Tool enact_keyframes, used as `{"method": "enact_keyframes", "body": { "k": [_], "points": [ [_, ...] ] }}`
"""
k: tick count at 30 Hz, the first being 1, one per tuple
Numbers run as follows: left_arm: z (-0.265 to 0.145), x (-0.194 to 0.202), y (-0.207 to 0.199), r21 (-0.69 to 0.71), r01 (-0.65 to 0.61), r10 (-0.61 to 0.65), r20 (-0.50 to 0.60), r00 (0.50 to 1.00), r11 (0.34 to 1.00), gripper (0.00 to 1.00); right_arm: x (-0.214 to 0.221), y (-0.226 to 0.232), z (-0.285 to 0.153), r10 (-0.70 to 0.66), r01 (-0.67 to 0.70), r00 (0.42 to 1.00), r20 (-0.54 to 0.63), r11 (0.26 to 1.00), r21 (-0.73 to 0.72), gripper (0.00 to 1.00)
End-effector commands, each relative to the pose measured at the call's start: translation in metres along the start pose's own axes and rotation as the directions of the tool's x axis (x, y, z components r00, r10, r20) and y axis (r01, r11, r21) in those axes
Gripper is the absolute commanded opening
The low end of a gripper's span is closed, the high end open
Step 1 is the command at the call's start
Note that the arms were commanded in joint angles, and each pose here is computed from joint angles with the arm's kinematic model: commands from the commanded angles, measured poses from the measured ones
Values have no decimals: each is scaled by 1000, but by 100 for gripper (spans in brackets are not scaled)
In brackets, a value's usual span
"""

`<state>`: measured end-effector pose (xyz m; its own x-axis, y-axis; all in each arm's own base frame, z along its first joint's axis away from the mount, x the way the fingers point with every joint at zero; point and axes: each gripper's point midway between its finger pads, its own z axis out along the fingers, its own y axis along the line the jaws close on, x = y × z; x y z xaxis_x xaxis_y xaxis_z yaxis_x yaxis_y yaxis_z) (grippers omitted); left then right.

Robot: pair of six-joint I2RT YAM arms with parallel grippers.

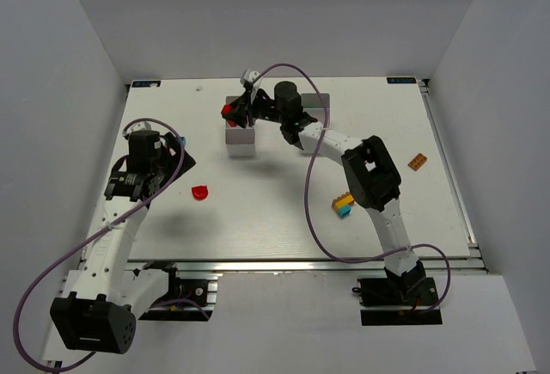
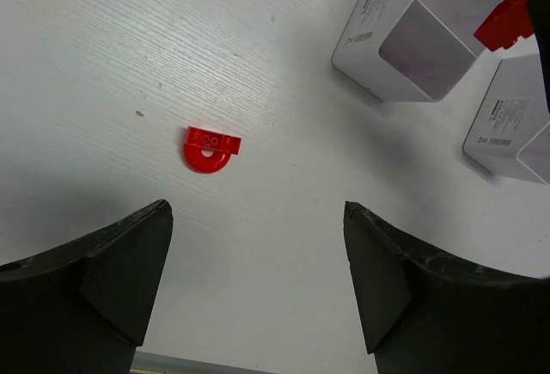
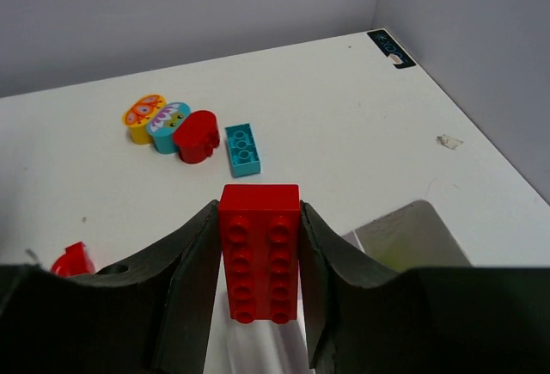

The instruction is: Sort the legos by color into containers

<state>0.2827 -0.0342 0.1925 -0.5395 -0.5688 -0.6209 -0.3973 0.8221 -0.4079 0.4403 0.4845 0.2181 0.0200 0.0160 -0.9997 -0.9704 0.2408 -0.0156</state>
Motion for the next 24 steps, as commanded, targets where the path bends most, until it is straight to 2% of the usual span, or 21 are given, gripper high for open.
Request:
{"method": "enact_keyframes", "body": {
  "k": [1,8,12,17,24],
  "points": [
    [0,-2,1,5,12,-13,17,1000,1000,90,-49,-16,9,-164,159,979,125,986,50,5],
    [-4,5,8,-12,11,-11,9,1000,1000,90,-27,-29,12,-201,193,975,95,977,87,10],
    [-5,9,10,-13,16,-16,2,1000,1000,90,-11,-32,12,-204,198,977,62,975,97,19],
    [-6,9,9,-7,20,-20,3,1000,1000,90,1,-35,11,-211,206,977,36,973,101,22],
    [-4,10,7,4,26,-26,-4,1000,1000,90,20,-36,10,-205,205,979,-3,974,97,34]
  ]
}}
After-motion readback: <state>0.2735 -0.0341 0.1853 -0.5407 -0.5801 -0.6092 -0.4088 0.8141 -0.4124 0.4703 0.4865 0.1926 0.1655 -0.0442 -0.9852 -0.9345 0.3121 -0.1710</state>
